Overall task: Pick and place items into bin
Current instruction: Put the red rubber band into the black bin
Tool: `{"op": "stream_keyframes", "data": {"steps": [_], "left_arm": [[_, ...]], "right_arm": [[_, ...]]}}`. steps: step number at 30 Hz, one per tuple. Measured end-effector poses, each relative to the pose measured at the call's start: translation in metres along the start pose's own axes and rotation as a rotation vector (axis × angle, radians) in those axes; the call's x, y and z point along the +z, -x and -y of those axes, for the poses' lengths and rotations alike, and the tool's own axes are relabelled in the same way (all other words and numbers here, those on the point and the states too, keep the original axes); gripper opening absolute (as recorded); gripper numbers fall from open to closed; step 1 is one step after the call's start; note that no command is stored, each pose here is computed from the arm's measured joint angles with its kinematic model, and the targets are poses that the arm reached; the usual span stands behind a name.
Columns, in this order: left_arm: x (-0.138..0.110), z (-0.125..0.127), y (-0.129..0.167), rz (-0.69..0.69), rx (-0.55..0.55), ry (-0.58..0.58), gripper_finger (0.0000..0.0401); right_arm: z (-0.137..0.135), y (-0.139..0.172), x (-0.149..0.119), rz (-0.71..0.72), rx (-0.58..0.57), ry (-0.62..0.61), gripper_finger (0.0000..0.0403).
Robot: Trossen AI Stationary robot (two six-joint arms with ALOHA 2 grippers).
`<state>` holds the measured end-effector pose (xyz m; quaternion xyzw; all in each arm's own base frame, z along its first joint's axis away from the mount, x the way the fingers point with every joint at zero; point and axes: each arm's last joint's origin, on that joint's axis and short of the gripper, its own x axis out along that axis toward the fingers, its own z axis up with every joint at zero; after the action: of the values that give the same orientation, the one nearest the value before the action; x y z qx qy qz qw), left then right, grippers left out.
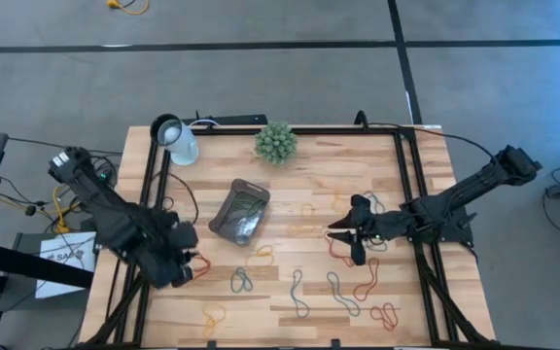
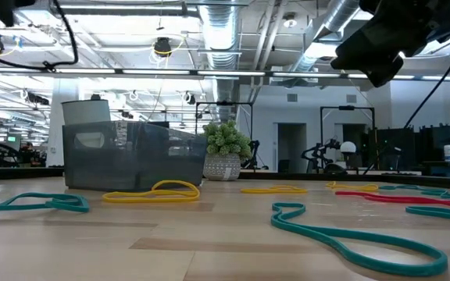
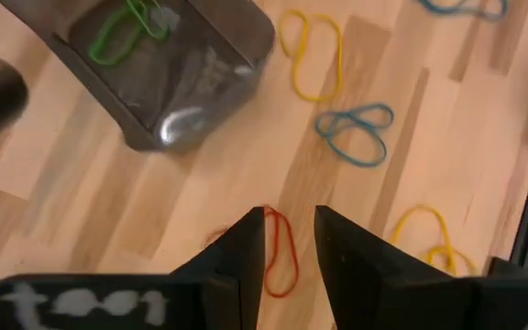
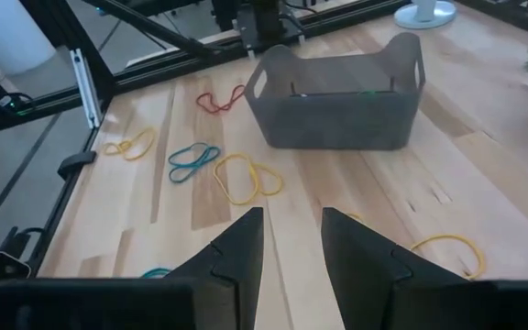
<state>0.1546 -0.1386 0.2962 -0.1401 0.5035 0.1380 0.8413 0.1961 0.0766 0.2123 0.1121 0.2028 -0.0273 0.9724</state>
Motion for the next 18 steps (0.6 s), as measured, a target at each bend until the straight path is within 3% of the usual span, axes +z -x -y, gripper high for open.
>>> {"op": "stream_keyframes", "data": {"steps": [10,18], "left_arm": [[-0.039,0.04,-0.034,-0.08,0.139,-0.107,0.0087],[-0.051,0.04,-0.026,-0.014,0.158,-0.075,0.0087]], "right_arm": [[0.0,0.0,0.0,0.0,-0.002,0.001,0.0107],[0.0,0.0,0.0,-0.002,-0.002,0.004,0.0107]]}}
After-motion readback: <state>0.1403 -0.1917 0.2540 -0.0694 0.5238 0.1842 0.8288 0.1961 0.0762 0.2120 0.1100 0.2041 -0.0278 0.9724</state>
